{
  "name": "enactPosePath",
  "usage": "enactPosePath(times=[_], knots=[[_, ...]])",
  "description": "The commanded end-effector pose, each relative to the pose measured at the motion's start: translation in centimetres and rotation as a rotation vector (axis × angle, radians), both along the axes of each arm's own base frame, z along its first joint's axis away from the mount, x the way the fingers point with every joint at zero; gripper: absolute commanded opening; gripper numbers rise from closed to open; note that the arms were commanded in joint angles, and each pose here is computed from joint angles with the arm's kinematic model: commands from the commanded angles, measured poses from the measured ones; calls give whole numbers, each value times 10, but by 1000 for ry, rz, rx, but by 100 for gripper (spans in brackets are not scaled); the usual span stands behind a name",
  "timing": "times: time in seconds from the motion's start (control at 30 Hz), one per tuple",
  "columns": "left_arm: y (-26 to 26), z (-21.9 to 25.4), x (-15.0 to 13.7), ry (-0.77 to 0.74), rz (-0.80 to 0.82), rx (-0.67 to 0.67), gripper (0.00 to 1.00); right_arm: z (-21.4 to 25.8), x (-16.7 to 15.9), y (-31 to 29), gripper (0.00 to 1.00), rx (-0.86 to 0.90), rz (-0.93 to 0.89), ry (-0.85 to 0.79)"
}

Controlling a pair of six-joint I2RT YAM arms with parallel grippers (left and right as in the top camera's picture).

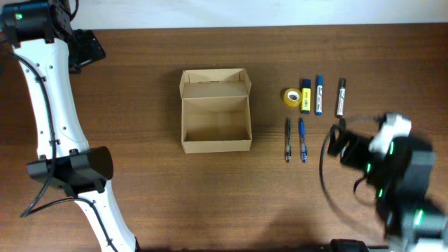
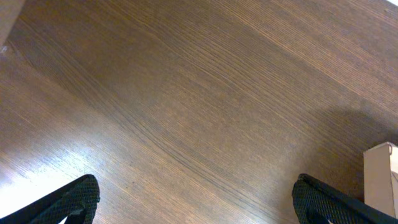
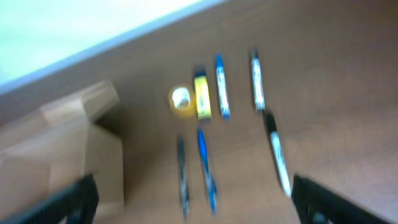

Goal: Pack container
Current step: 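Reach the right gripper to the clear tape roll and grasp it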

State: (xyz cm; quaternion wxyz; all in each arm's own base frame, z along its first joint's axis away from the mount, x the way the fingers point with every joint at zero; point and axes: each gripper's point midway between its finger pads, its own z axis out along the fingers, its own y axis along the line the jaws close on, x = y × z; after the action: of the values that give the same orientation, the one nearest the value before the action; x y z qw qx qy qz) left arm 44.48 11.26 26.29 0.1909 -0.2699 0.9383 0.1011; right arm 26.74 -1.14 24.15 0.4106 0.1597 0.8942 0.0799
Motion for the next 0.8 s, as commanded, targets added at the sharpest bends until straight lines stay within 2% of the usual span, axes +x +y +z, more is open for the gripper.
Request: enactPosePath(times=[0.0, 0.13, 0.2, 0.4, 0.6, 0.77], knots=[[3, 8, 0, -24, -7, 13, 100, 11, 36, -1, 99, -1, 35, 146], [3, 8, 0, -22, -7, 13, 100, 8, 78, 13, 99, 20, 87, 386], [3, 8, 0, -23, -7, 13, 100, 1, 105, 30, 99, 71, 145, 437], [3, 8, 0, -23, -7, 13, 100, -36, 147, 67, 99, 157, 338, 503], [3, 8, 0, -23, -8, 12, 100, -69, 160, 72, 99, -56, 320, 555], [3, 8, 0, -23, -7, 13, 100, -84, 167, 86, 99, -269, 396, 563]])
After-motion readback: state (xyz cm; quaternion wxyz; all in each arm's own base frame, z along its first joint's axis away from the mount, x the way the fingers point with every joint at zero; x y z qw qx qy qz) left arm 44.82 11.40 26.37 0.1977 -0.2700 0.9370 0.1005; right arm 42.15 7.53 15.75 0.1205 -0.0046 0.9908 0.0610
